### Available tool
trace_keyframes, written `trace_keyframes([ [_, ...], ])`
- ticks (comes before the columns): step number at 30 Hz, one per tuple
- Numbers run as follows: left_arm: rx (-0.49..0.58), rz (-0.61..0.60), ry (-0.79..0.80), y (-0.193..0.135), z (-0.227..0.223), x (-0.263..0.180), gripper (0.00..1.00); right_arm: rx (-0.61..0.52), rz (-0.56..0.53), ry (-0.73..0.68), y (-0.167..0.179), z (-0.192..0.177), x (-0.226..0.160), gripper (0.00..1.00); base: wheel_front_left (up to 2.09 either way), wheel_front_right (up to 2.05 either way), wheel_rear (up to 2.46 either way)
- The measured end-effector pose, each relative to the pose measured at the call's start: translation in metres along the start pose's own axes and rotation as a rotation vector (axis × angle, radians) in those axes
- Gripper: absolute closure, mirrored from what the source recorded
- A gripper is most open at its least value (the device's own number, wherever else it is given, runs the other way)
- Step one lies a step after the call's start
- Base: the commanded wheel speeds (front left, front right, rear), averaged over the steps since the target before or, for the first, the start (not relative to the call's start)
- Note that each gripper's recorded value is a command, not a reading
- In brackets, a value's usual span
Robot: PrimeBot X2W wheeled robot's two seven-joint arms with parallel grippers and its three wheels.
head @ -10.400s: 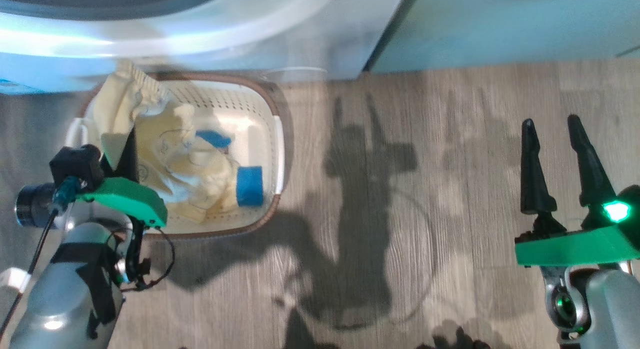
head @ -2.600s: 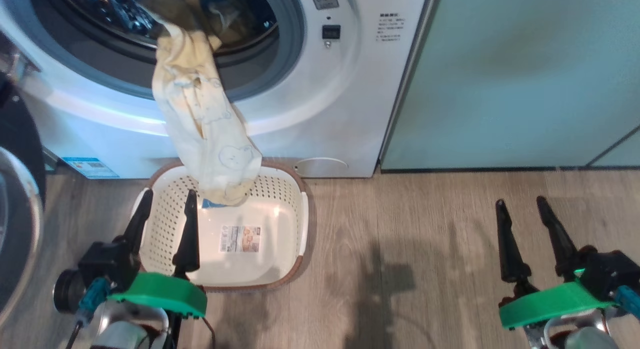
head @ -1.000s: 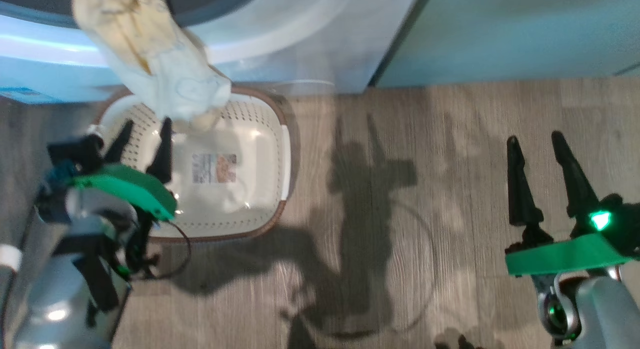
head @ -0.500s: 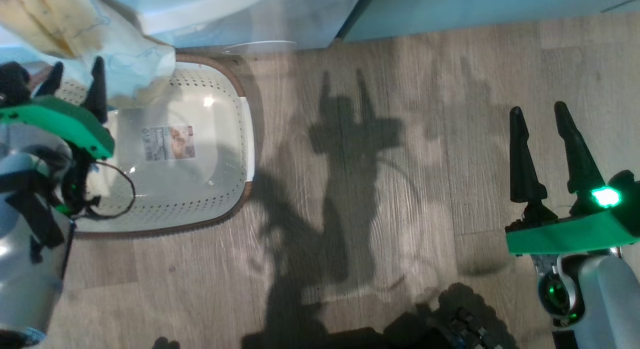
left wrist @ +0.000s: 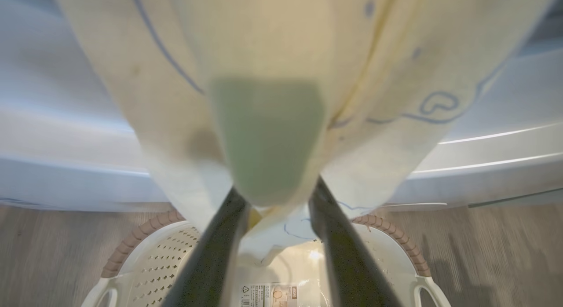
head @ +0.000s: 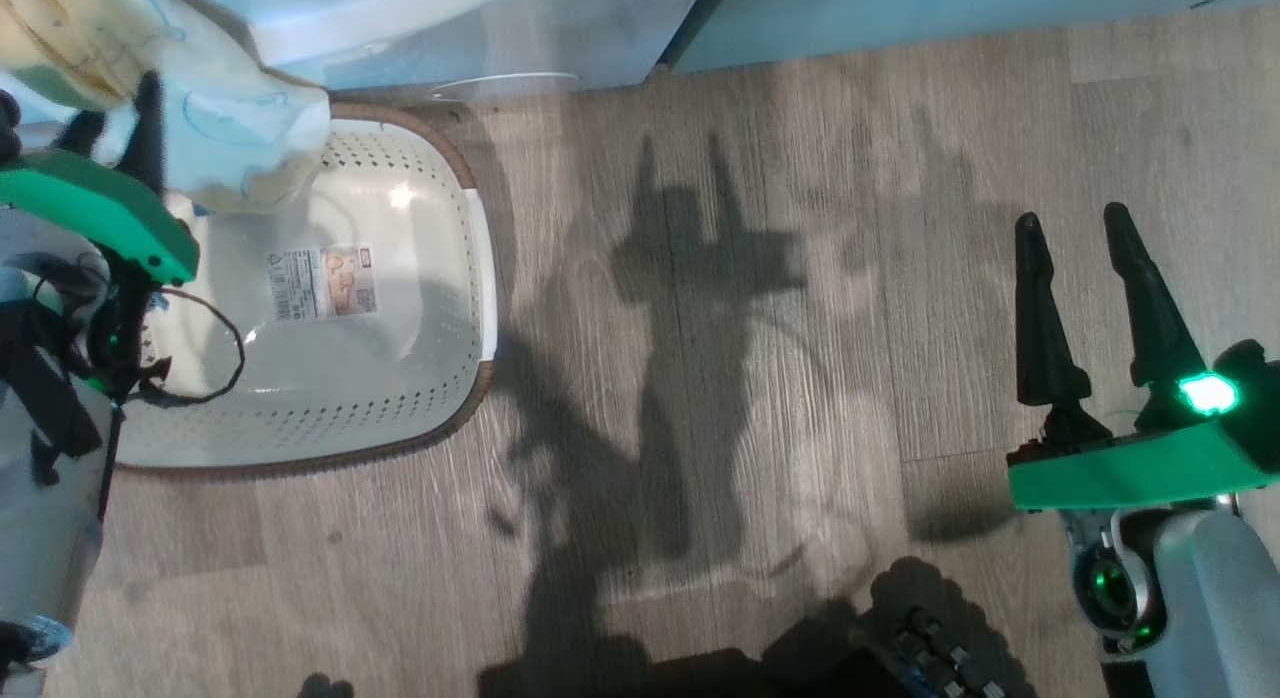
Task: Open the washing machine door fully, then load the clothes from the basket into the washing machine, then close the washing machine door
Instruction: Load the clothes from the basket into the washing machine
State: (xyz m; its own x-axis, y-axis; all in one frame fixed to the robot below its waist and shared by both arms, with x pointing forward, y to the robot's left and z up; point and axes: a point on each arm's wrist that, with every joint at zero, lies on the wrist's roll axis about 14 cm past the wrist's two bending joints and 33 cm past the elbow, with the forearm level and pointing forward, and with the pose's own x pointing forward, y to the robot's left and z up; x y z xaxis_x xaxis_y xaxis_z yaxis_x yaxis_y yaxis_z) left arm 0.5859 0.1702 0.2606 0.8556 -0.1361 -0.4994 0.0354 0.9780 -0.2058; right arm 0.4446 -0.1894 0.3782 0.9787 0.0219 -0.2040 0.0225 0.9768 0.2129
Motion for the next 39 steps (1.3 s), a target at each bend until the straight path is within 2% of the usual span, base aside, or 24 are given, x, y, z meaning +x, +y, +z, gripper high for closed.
trace_keyframes([
  [11, 0.026, -0.045, 0.003, -0.008, 0.011, -0.012, 1.0, 0.005, 0.019, -0.024, 0.007, 0.008, 0.001, 0.0, 0.0, 0.0, 0.0],
  [19, 0.069, -0.097, 0.014, -0.016, 0.03, -0.042, 1.0, 0.01, 0.04, -0.049, 0.015, 0.016, 0.004, 0.0, 0.0, 0.0, 0.0],
  [30, 0.135, -0.117, -0.08, -0.023, 0.107, -0.073, 1.0, 0.013, 0.054, -0.077, 0.02, 0.027, 0.002, 0.0, 0.0, 0.0, 0.0],
  [39, 0.178, -0.114, -0.173, -0.028, 0.169, -0.057, 1.0, 0.0, 0.061, -0.055, 0.021, 0.02, 0.0, 0.0, 0.0, 0.0, 0.0],
])
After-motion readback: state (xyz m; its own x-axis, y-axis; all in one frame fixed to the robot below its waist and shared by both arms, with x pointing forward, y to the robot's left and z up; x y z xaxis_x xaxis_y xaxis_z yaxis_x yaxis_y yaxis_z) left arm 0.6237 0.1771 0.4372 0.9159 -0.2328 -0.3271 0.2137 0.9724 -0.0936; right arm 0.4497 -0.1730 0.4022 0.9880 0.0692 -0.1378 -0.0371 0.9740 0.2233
